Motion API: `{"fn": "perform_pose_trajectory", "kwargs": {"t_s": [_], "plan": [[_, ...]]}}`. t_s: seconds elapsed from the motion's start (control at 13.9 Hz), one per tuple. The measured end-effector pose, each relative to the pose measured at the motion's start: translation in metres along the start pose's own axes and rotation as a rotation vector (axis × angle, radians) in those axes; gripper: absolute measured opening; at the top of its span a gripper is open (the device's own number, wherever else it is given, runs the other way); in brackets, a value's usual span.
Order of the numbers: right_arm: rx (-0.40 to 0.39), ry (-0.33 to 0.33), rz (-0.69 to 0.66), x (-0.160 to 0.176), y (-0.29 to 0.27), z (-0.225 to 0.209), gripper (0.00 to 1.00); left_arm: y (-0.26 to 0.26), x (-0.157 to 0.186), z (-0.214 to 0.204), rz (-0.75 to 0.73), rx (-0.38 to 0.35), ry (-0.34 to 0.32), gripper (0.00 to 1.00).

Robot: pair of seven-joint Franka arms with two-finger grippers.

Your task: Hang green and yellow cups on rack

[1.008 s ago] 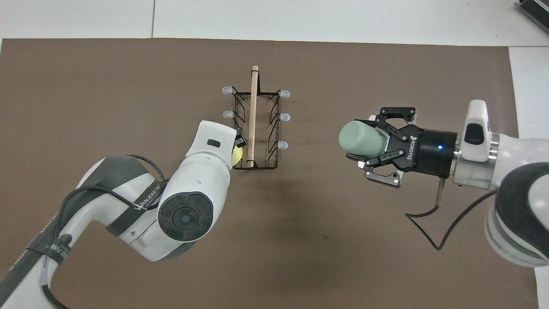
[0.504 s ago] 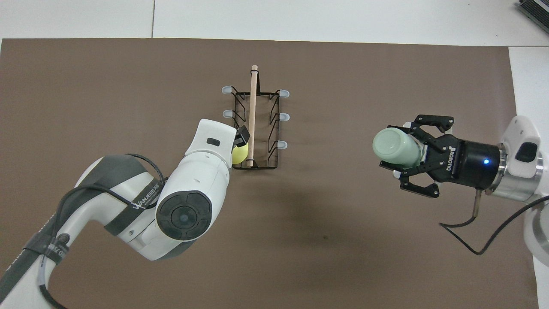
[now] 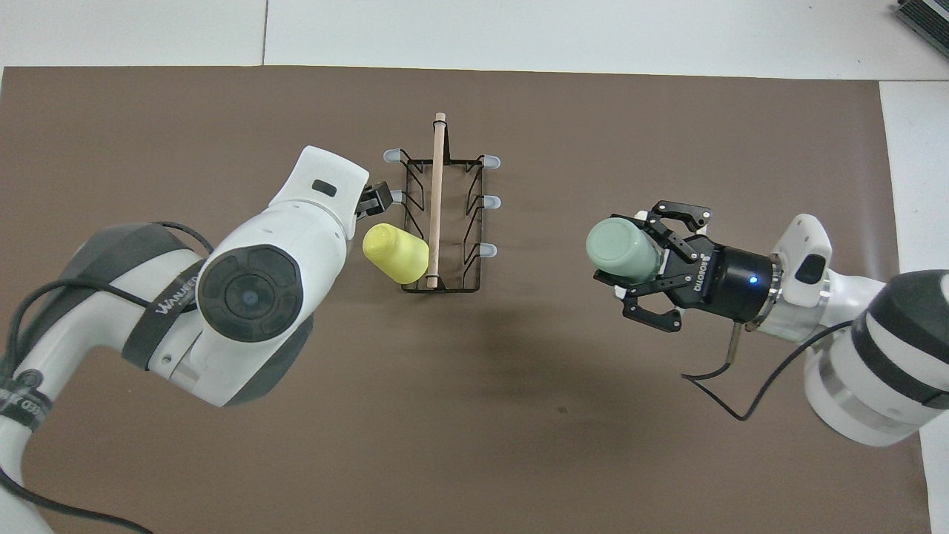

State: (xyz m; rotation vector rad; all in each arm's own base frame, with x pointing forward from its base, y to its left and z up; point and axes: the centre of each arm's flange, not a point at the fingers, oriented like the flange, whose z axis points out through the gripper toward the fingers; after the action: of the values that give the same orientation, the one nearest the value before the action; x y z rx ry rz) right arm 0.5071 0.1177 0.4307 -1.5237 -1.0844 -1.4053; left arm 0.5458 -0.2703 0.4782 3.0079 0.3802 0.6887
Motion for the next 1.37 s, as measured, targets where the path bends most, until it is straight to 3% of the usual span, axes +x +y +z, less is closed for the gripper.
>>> {"fn": "perform_pose_trajectory", "kwargs": {"t_s": [0.36, 0.58, 1.01, 1.15, 1.37], "plan": [[-0.078, 0.061, 0.050, -0.005, -0.041, 0.073, 0.68, -0.059, 0.047, 0.006, 0.184, 0.027, -0.129, 1.00], [-0.110, 0.073, 0.035, -0.032, -0.046, 0.089, 0.68, -0.107, 0.071, 0.011, 0.282, 0.018, -0.215, 1.00], [-0.150, 0.077, 0.032, -0.057, -0.049, 0.114, 0.68, -0.189, 0.104, 0.007, 0.430, -0.023, -0.312, 1.00], [-0.187, 0.112, 0.045, -0.060, -0.051, 0.129, 0.68, -0.208, 0.117, -0.006, 0.472, -0.026, -0.333, 1.00], [-0.193, 0.155, 0.052, -0.098, -0.046, 0.148, 0.68, -0.220, 0.132, -0.029, 0.515, -0.029, -0.343, 1.00]]}}
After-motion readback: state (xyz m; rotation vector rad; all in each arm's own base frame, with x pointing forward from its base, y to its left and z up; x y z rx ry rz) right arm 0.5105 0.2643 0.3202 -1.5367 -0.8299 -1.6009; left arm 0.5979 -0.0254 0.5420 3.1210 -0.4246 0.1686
